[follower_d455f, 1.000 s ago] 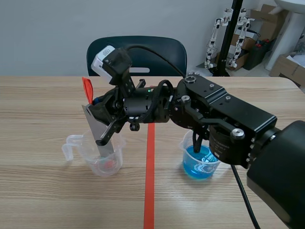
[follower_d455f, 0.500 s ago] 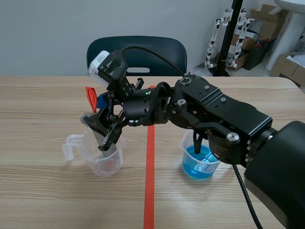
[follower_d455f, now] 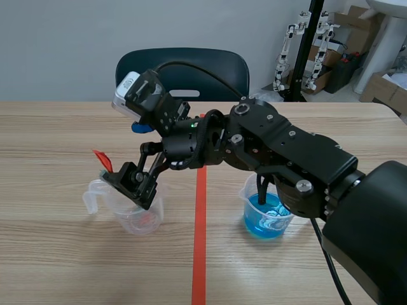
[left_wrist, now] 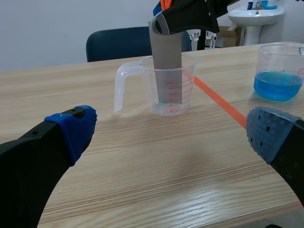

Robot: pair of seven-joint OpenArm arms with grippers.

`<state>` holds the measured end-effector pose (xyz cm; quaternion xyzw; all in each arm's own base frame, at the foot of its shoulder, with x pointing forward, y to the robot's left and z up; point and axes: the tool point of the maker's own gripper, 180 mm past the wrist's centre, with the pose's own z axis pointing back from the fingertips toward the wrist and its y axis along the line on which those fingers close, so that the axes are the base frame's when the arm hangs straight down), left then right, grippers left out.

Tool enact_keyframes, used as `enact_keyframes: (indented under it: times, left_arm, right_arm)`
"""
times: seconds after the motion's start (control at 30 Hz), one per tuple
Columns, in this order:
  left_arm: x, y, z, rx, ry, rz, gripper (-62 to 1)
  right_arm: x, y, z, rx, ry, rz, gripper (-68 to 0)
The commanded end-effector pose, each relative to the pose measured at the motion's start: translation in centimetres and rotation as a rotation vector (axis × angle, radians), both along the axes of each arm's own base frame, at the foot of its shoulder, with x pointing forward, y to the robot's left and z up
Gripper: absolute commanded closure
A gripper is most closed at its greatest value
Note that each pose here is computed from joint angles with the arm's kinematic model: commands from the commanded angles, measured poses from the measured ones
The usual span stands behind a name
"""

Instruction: Do the redox reaction experiment. put the plate into the left beaker

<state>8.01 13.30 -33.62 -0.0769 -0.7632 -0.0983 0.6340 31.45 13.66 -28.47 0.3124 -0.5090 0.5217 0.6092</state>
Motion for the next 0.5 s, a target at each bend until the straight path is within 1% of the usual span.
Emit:
enact_keyframes:
  times: [0.0, 0.47]
  left_arm:
    - [-0.32, 0.29, 0.41, 0.003, -0.015, -0.005, -62.3]
    - [-0.32, 0.28, 0.41, 0.003, -0.015, -0.006, -62.3]
  right_arm:
    - [0.69, 0.49, 1.88, 0.043, -0.029, 0.0, -60.8]
    - [0.74, 0.3, 1.55, 0.025, -0.028, -0.002, -60.8]
